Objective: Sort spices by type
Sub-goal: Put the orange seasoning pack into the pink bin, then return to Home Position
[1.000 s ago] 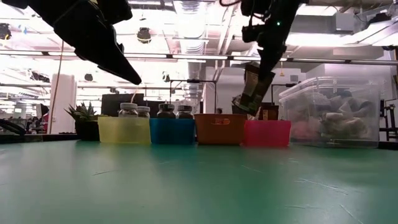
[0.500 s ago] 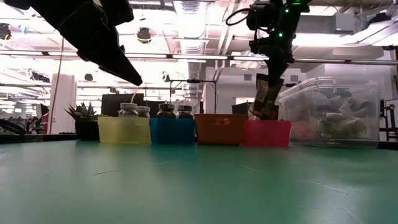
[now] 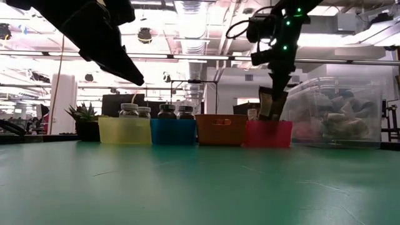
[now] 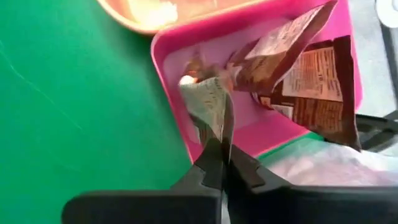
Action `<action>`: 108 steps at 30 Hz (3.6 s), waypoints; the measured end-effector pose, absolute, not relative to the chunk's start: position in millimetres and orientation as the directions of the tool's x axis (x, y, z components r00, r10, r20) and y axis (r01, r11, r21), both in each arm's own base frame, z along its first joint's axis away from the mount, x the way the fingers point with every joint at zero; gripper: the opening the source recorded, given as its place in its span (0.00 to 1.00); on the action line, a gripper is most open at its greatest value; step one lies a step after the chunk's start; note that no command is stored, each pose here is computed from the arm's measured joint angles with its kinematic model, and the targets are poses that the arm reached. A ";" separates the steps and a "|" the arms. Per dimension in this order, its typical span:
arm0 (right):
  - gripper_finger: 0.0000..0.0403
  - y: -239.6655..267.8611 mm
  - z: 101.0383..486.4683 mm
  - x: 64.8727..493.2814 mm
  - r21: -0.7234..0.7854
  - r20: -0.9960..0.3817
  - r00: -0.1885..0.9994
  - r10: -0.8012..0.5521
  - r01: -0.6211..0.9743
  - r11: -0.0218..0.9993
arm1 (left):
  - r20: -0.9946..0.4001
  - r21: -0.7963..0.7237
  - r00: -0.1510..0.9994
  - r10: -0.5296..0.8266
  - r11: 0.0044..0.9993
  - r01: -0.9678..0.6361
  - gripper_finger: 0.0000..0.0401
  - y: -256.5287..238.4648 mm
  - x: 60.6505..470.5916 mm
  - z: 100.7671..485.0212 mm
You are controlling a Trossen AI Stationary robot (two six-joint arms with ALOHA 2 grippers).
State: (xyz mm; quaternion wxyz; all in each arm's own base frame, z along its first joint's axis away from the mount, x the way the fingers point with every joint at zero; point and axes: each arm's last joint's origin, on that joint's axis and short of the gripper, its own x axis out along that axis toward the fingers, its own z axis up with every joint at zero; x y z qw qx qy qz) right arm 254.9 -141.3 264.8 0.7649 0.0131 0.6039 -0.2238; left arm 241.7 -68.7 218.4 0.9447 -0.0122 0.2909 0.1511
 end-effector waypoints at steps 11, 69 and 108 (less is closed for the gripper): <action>0.41 -139.7 256.0 270.5 -0.268 -0.915 0.216 -0.340 0.304 0.914 | -0.578 0.060 0.753 0.316 0.936 -0.347 0.54 -56.4 231.0 256.1; 0.52 -65.4 196.1 133.4 0.045 0.039 0.965 -0.260 0.259 0.965 | -0.077 0.054 0.891 0.447 0.894 -0.444 0.50 8.4 157.1 240.8; 0.52 -48.8 202.8 98.4 -0.008 0.137 0.944 -0.302 0.306 0.952 | -0.018 0.083 0.978 0.209 0.975 -0.207 0.50 14.4 108.0 253.6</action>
